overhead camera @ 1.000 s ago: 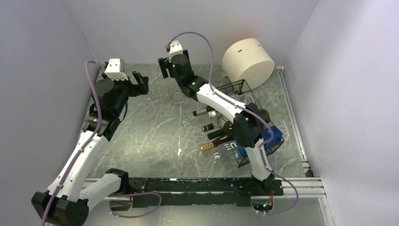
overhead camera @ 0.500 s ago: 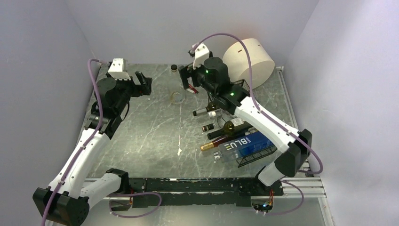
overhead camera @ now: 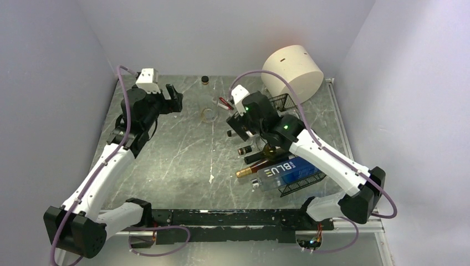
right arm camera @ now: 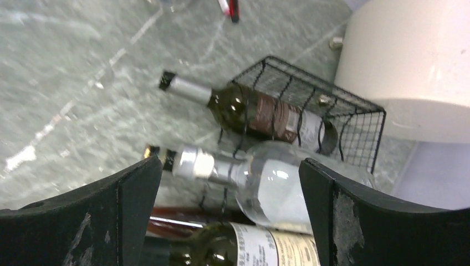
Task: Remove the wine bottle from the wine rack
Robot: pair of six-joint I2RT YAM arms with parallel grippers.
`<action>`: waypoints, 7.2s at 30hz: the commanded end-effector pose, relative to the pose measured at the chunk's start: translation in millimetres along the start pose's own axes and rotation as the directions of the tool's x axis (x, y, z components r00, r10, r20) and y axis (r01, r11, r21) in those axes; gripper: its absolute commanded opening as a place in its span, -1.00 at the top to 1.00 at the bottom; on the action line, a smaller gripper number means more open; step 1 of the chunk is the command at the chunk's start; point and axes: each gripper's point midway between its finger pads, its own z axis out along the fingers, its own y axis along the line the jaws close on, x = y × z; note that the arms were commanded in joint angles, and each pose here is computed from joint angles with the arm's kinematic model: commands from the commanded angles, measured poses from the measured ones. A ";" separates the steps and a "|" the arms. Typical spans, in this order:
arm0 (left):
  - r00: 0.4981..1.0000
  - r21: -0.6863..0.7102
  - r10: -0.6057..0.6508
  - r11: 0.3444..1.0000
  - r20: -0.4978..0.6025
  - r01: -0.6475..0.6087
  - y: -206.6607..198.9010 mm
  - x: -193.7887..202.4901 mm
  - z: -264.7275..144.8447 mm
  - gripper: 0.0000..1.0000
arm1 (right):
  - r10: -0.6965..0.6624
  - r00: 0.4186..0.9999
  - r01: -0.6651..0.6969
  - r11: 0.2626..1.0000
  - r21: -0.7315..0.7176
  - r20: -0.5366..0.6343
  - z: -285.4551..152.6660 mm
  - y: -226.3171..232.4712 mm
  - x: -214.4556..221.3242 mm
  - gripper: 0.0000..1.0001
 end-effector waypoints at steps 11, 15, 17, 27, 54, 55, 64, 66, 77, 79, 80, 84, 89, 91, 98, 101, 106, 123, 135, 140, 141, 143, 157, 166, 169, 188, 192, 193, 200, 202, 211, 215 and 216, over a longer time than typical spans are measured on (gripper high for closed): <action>1.000 -0.011 0.021 1.000 0.021 -0.021 -10.1 -6.3 3.5 -0.88 | -0.446 0.875 0.444 0.894 -0.059 -0.190 -15.1 -1.7 69.0 -0.92; 0.999 -0.006 0.022 1.000 0.039 -0.022 -11.4 -12.6 -1.2 -0.88 | -0.547 0.811 0.532 0.837 -0.129 -0.208 -13.2 1.1 78.9 -0.85; 0.999 0.000 0.020 1.000 0.044 -0.020 -12.7 -14.9 -3.1 -0.88 | -0.580 0.789 0.562 0.815 -0.144 -0.203 -8.8 3.0 80.4 -0.82; 0.998 0.011 0.015 1.000 0.056 -0.015 -15.1 -20.4 -7.4 -0.88 | -0.712 0.693 0.680 0.698 -0.225 -0.117 12.0 19.7 81.6 -0.65; 0.999 0.005 0.017 1.000 0.048 -0.018 -14.0 -18.4 -5.8 -0.88 | -0.799 0.579 0.775 0.602 -0.196 -0.163 55.7 14.1 87.5 0.16; 0.999 0.005 0.017 1.000 0.048 -0.018 -14.0 -18.4 -5.9 -0.88 | -0.798 0.580 0.775 0.602 -0.191 -0.163 54.7 13.1 86.3 0.24; 0.999 0.002 0.017 1.000 0.038 -0.017 -13.3 -14.4 -3.4 -0.88 | -0.754 0.649 0.747 0.657 -0.104 -0.100 34.6 5.8 56.8 0.72; 0.999 0.002 0.018 1.000 0.033 -0.018 -13.2 -12.9 -2.4 -0.88 | -0.732 0.677 0.730 0.681 -0.063 -0.068 27.3 2.1 44.4 0.87; 0.999 -0.048 0.034 0.998 0.041 -0.032 -2.5 -8.5 -0.2 -0.88 | -0.580 0.807 0.553 0.809 0.198 0.112 -15.9 -29.8 -17.5 1.00; 0.999 -0.063 0.042 0.997 0.034 -0.040 1.1 -3.4 2.8 -0.88 | -0.537 0.820 0.490 0.837 0.242 0.197 -26.9 -32.5 -30.4 1.00; 0.999 -0.073 0.047 0.996 0.024 -0.045 3.0 -0.5 5.0 -0.88 | -0.520 0.822 0.464 0.847 0.258 0.230 -30.6 -33.5 -33.9 1.00; 0.998 -0.102 0.059 0.993 -0.003 -0.059 7.6 2.0 9.3 -0.88 | -0.451 0.832 0.372 0.885 0.278 0.322 -41.6 -34.9 -44.5 1.00; 0.997 -0.100 0.066 0.993 0.044 -0.062 7.2 -11.4 -1.1 -0.88 | -0.326 0.841 0.250 0.942 0.225 0.431 -58.8 -33.6 -69.8 1.00; 0.995 -0.107 0.072 0.992 0.068 -0.064 8.8 -16.9 -5.5 -0.88 | -0.293 0.836 0.215 0.953 0.215 0.464 -66.1 -35.2 -79.2 1.00; 0.994 -0.125 0.075 0.990 0.078 -0.065 11.6 -21.9 -8.9 -0.88 | -0.244 0.820 0.167 0.967 0.190 0.518 -75.1 -35.5 -95.7 1.00; 0.993 -0.128 0.075 0.990 0.086 -0.064 12.3 -23.3 -11.0 -0.88 | -0.225 0.809 0.149 0.972 0.180 0.544 -79.6 -36.3 -105.2 1.00; 0.994 -0.115 0.072 0.991 0.086 -0.062 9.5 -24.7 -11.3 -0.88 | -0.186 0.778 0.106 0.981 0.165 0.600 -92.7 -39.7 -124.3 1.00; 0.991 -0.167 0.064 0.985 0.116 -0.044 17.8 -35.7 -19.6 -0.88 | 0.181 0.648 0.078 0.950 -0.301 0.740 -95.6 44.3 -198.1 1.00; 0.931 -0.358 0.023 0.927 0.364 0.116 65.1 -81.4 -85.8 -0.88 | 0.468 0.594 -0.110 0.852 -0.511 0.654 -9.9 111.5 -227.4 1.00; 0.916 -0.362 0.025 0.923 0.401 0.133 68.6 -86.6 -97.4 -0.88 | 0.486 0.594 -0.193 0.860 -0.473 0.641 34.3 118.4 -247.6 1.00; 0.917 -0.359 0.023 0.924 0.397 0.132 67.9 -86.3 -96.7 -0.88 | 0.490 0.596 -0.207 0.859 -0.468 0.636 42.8 120.9 -249.5 1.00; 0.922 -0.350 0.014 0.927 0.388 0.133 65.8 -85.3 -94.5 -0.88 | 0.495 0.600 -0.236 0.860 -0.452 0.628 59.4 124.8 -253.0 1.00; 0.930 -0.283 -0.014 0.951 0.367 0.126 52.9 -82.6 -87.5 -0.88 | 0.385 0.702 -0.394 0.911 -0.123 0.599 164.9 111.5 -252.0 1.00; 0.933 -0.288 -0.009 0.950 0.360 0.120 53.5 -81.3 -85.9 -0.88 | 0.371 0.710 -0.446 0.895 -0.025 0.599 191.4 92.7 -244.6 1.00; 0.934 -0.294 -0.008 0.948 0.358 0.121 54.6 -80.8 -85.7 -0.88 | 0.370 0.712 -0.465 0.885 0.007 0.597 195.6 83.9 -240.5 1.00; 0.939 -0.302 -0.005 0.946 0.344 0.115 55.3 -77.5 -80.5 -0.88 | 0.346 0.720 -0.456 0.890 0.033 0.601 218.1 76.8 -226.4 0.65; 0.939 -0.300 -0.005 0.947 0.344 0.115 55.3 -76.7 -80.6 -0.88 | 0.343 0.717 -0.444 0.896 0.019 0.607 212.6 77.6 -232.4 0.34; 0.938 -0.299 -0.005 0.947 0.346 0.115 55.1 -76.9 -80.6 -0.88 | 0.342 0.716 -0.442 0.897 0.017 0.608 210.8 77.1 -234.2 0.29; 0.940 -0.298 -0.005 0.948 0.342 0.113 54.7 -76.5 -79.8 -0.88 | 0.351 0.685 -0.429 0.903 -0.035 0.639 176.9 67.3 -260.0 -0.06; 0.940 -0.300 -0.003 0.947 0.342 0.112 55.1 -76.7 -80.2 -0.88 | 0.357 0.673 -0.428 0.902 -0.051 0.648 166.0 64.6 -266.1 -0.21; 0.938 -0.311 0.002 0.944 0.346 0.113 57.3 -77.1 -81.9 -0.88 | 0.330 0.680 -0.403 0.914 -0.042 0.655 107.4 38.8 -270.9 -0.52; 0.938 -0.310 0.001 0.944 0.348 0.114 57.1 -77.4 -82.6 -0.88 | 0.268 0.695 -0.333 0.942 -0.031 0.667 58.3 24.4 -242.6 -0.63; 0.937 -0.305 -0.001 0.945 0.350 0.115 56.2 -78.2 -82.9 -0.88 | 0.247 0.714 -0.298 0.954 -0.035 0.655 52.4 27.3 -226.8 -0.67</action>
